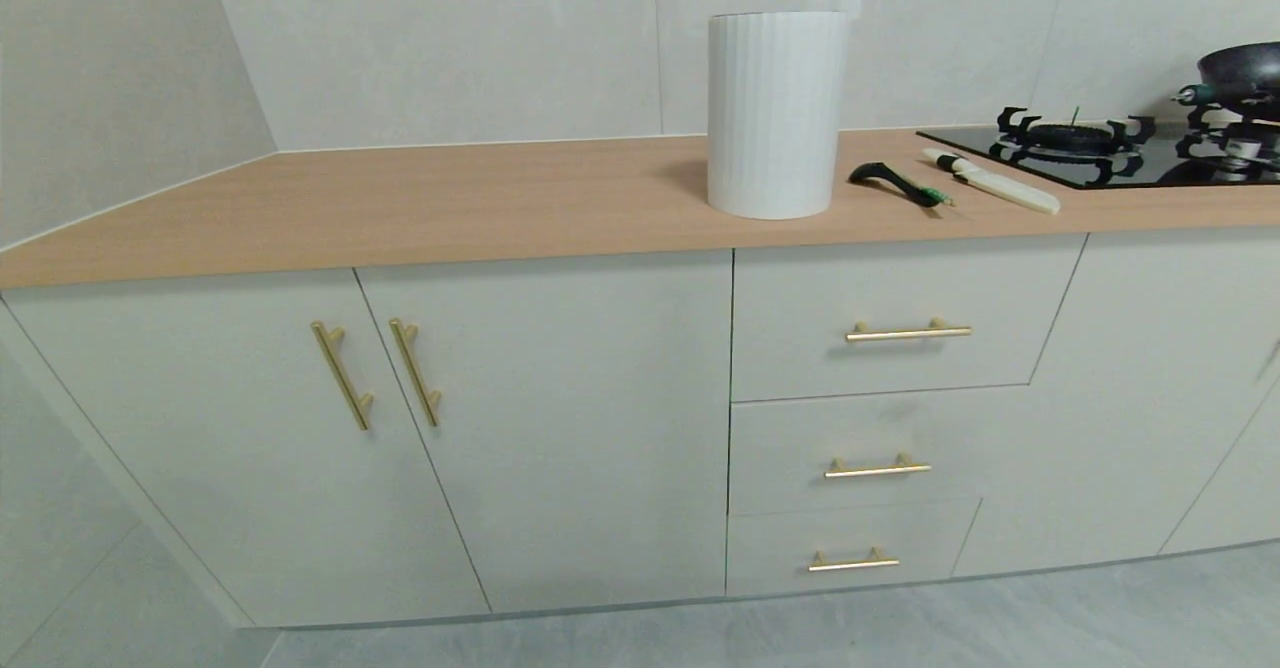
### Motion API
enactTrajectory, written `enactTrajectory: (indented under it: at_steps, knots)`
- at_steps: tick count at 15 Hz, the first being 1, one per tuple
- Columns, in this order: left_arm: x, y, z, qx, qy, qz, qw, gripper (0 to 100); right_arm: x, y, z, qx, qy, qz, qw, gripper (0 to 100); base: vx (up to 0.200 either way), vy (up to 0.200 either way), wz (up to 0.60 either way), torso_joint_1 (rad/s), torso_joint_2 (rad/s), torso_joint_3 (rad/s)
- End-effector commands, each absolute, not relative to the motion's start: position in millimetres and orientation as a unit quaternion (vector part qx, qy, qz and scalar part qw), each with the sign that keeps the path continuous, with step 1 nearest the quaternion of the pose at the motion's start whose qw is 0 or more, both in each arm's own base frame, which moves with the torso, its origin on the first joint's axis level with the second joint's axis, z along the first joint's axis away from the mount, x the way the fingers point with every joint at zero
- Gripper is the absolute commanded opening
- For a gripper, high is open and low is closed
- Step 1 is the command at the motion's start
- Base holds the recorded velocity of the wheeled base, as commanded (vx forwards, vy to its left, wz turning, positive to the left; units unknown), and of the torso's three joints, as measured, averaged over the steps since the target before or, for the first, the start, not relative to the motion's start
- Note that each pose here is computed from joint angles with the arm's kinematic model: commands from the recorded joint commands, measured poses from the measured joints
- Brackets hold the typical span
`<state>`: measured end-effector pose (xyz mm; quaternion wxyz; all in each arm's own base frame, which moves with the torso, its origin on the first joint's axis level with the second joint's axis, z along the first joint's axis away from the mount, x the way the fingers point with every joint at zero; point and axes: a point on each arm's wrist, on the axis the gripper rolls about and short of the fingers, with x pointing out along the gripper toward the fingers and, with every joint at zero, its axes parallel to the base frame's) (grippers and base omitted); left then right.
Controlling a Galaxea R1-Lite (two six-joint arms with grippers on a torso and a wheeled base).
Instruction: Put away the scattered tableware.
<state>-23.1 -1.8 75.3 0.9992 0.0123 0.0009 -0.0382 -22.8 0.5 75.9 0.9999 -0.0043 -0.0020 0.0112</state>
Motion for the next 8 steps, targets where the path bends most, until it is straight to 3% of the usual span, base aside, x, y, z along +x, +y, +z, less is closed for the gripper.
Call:
enactTrajectory:
  at_steps: [1, 8]
  knots:
    - [-23.0, -1.8, 75.3, 0.013, 0.002, -0.038, 0.999, 100, -22.7, 0.5, 76.0, -0.005, -0.002, 0.011, 1.000, 100, 0.000, 0.000, 0.00, 0.000, 0.00, 0.000]
    - [-23.0, -1.8, 75.3, 0.012, 0.002, -0.038, 0.999, 100, -22.7, 0.6, 75.8, -0.015, -0.001, 0.013, 1.000, 100, 0.000, 0.000, 0.00, 0.000, 0.00, 0.000]
